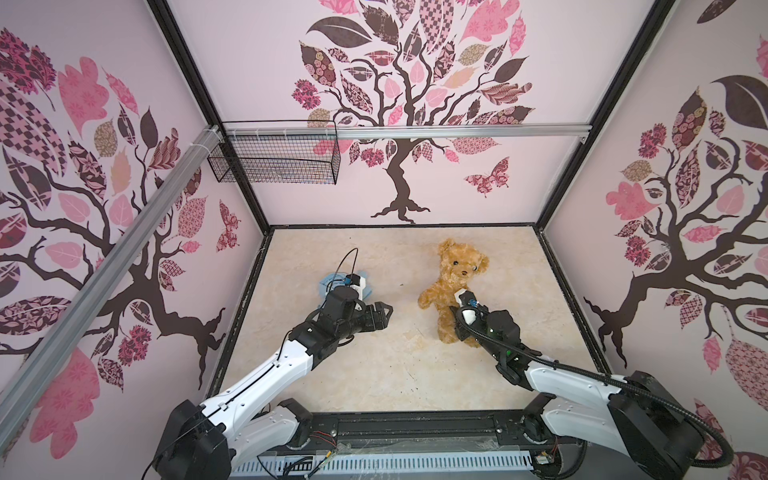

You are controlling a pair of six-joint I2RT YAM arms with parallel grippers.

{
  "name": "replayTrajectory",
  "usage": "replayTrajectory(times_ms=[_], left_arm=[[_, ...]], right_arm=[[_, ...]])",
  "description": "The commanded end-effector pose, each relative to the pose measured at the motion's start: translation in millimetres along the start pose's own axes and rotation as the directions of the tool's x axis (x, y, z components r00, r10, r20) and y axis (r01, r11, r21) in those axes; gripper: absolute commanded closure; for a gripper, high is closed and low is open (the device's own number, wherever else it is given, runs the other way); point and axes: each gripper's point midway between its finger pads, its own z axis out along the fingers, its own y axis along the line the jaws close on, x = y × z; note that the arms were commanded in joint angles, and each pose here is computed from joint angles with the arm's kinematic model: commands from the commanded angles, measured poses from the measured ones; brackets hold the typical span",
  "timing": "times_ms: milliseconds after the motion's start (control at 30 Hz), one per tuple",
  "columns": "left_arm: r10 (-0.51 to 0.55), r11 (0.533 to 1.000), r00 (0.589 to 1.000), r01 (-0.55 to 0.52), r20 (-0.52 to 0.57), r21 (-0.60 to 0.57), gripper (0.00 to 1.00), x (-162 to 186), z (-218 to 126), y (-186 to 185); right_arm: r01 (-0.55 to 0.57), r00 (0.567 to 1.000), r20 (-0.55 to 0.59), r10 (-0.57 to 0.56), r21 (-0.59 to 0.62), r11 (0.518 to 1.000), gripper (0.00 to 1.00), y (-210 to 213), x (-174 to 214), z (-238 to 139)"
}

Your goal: Dress the teddy bear

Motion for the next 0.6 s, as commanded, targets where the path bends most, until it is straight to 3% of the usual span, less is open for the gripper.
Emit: replayTrajectory(times_ms=[0,233,433,567], left_arm=[[0.016,1.0,1.0,-0.016,0.018,-0.006,0.16,-5,-3,0],[0.014,1.0,1.0,-0.014,0.025,0.002,0.15,-9,-2,-4],[0.006,1.0,1.0,-0.006,0.015,0.018,0.15,-10,-1,-7],[-0.006,1.0,1.0,0.006,0.03,-0.02,0.14,-12,-3,3]], right_arm=[[-0.112,0.994,-0.016,0.112,0.035,0.993,0.85,-5,-5,-2],[-0.227,0.947,-0.23,0.224,0.016,0.974,0.85,9,38,10],[-0.293,0.831,-0.478,0.285,0.059,0.954,0.76,18,83,20],[-0.29,0.779,-0.542,0.316,0.136,0.947,0.68,7,96,18]])
